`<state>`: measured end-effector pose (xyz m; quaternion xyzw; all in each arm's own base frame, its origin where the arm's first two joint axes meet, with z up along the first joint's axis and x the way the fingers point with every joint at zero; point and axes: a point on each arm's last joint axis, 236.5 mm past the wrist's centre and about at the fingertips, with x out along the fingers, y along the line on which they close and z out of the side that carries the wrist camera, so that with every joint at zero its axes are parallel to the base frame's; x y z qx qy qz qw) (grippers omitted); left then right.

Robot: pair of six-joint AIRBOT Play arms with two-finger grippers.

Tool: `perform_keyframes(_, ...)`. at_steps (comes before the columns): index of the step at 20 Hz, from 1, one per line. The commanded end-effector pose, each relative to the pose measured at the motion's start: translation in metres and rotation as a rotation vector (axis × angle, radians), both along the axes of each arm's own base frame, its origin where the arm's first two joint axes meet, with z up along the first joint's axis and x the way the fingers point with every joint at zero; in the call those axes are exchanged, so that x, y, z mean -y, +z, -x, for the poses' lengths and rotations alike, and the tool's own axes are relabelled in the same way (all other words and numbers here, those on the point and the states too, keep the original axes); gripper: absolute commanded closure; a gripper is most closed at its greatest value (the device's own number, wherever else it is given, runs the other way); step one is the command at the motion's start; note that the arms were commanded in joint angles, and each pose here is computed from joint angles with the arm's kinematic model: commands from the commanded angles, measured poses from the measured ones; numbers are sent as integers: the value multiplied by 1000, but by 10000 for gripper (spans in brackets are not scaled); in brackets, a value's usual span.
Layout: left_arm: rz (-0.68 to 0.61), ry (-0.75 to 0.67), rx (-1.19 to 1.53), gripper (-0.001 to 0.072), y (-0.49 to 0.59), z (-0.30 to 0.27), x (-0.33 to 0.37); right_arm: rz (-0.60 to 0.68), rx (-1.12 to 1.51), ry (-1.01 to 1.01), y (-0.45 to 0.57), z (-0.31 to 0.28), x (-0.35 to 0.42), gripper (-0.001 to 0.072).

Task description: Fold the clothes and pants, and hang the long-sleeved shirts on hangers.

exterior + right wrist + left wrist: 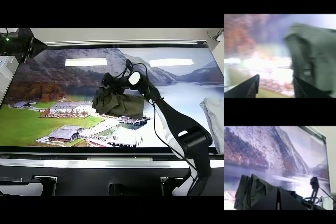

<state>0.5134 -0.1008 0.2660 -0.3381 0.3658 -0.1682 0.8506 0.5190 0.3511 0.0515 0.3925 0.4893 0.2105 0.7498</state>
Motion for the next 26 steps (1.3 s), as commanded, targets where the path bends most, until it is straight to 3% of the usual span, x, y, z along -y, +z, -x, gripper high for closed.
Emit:
perform_keyframes(1, -8, -5, -7, 684, -5, 0, -1, -60, 114, 43, 64, 9, 0, 215)
perform_keyframes(3, -8, -6, -9, 684, -5, 0, -1, -26, 147, 56, 95, 15, 34, 186)
perform_keyframes(4, -9, -6, -9, 684, -5, 1, -1, 6, 138, 55, 102, 17, 61, 76)
perform_keyframes(5, -9, -6, -9, 684, -5, 1, -1, 64, 118, 47, 104, 19, 98, 51)
perform_keyframes(8, -13, -16, -25, 684, -8, 4, 0, 211, 23, 46, 84, 29, 205, 48)
perform_keyframes(12, -21, -33, -46, 684, -12, 9, 1, 264, -94, 93, 35, 44, 288, 42)
perform_keyframes(20, -37, -47, -36, 684, -13, 9, 2, 120, -275, 169, -91, 58, 287, 27)
perform_keyframes(26, -36, -46, -35, 684, -13, 9, 2, 114, -302, 198, -128, 54, 263, 27)
